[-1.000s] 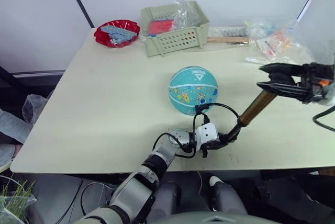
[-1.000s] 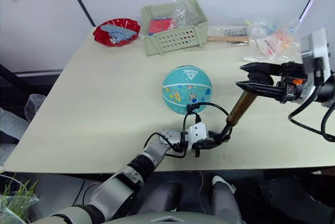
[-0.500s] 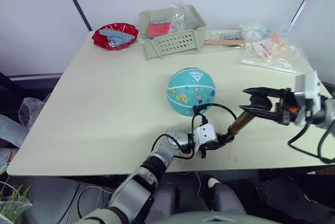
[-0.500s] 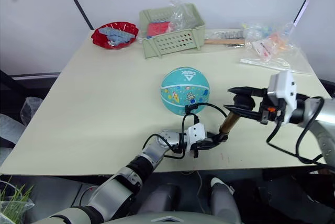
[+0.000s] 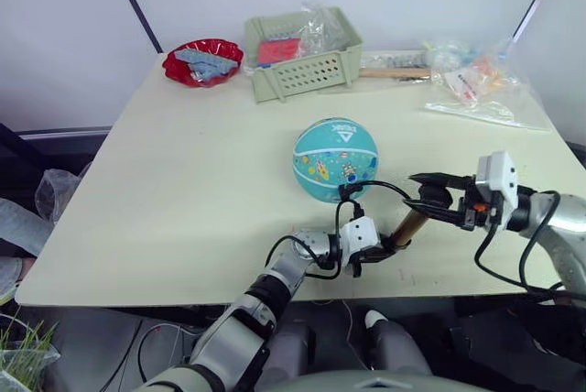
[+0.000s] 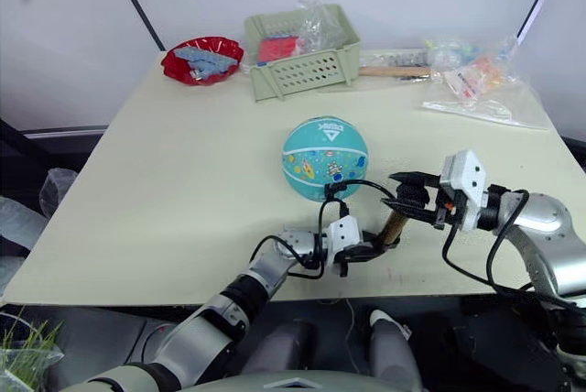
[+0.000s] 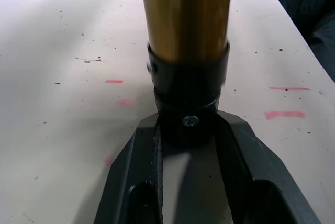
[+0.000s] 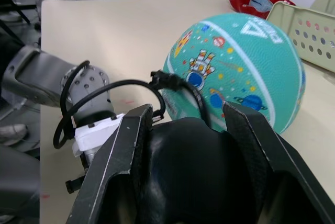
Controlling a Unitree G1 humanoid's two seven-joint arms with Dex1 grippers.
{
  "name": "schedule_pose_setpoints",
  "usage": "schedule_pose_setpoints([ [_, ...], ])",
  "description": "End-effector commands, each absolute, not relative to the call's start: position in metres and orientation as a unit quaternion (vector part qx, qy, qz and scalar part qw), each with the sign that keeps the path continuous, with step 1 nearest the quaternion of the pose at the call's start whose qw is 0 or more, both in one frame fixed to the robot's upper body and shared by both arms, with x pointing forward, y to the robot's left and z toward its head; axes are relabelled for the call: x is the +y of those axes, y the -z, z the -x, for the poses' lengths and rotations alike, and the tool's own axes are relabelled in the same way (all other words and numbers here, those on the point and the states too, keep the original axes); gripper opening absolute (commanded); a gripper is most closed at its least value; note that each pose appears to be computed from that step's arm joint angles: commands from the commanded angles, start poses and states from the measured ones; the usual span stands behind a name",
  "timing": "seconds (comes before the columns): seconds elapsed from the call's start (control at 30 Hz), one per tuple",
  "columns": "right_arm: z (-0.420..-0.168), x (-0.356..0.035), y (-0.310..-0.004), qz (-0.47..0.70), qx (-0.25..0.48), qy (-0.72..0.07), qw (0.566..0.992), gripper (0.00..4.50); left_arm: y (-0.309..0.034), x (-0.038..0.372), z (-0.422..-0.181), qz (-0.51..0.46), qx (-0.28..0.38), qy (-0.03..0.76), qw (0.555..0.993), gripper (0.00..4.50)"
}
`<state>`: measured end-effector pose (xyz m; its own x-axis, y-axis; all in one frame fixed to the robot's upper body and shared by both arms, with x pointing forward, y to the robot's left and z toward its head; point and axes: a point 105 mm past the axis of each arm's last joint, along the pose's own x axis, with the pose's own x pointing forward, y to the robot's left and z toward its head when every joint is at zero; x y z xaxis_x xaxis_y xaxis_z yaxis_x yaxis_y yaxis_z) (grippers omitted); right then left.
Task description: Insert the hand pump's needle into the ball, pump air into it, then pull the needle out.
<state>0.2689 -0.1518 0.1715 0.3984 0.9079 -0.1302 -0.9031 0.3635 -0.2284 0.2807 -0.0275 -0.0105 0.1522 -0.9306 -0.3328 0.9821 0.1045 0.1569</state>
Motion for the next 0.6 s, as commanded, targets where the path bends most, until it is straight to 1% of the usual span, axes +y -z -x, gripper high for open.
schedule_pose_setpoints([
  [0.03,-0.262,-0.155,-0.230,0.135,-0.079,-0.553,0.819,1.67,0.056,-0.001,-0.264,-0.186,0.174,0.643,0.722,1.05],
  [0.1,-0.262,-0.157,-0.247,0.126,-0.090,-0.551,0.820,1.67,0.056,-0.001,-0.264,-0.186,0.175,0.643,0.722,1.05],
  [0.2,-0.252,-0.165,-0.278,0.131,-0.092,-0.558,0.814,1.67,0.056,-0.001,-0.264,-0.187,0.175,0.644,0.721,1.05],
  [0.37,-0.245,-0.169,-0.301,0.128,-0.097,-0.561,0.812,1.67,0.057,-0.001,-0.265,-0.189,0.175,0.644,0.720,1.05],
  [0.5,-0.242,-0.169,-0.305,0.132,-0.091,-0.563,0.811,1.67,0.057,-0.002,-0.264,-0.189,0.175,0.645,0.720,1.05],
  [0.57,-0.242,-0.167,-0.294,0.131,-0.073,-0.570,0.808,1.67,0.058,-0.002,-0.263,-0.188,0.175,0.645,0.719,1.05],
  [0.6,-0.243,-0.165,-0.281,0.135,-0.054,-0.570,0.809,1.67,0.058,-0.003,-0.263,-0.188,0.174,0.646,0.719,1.05],
])
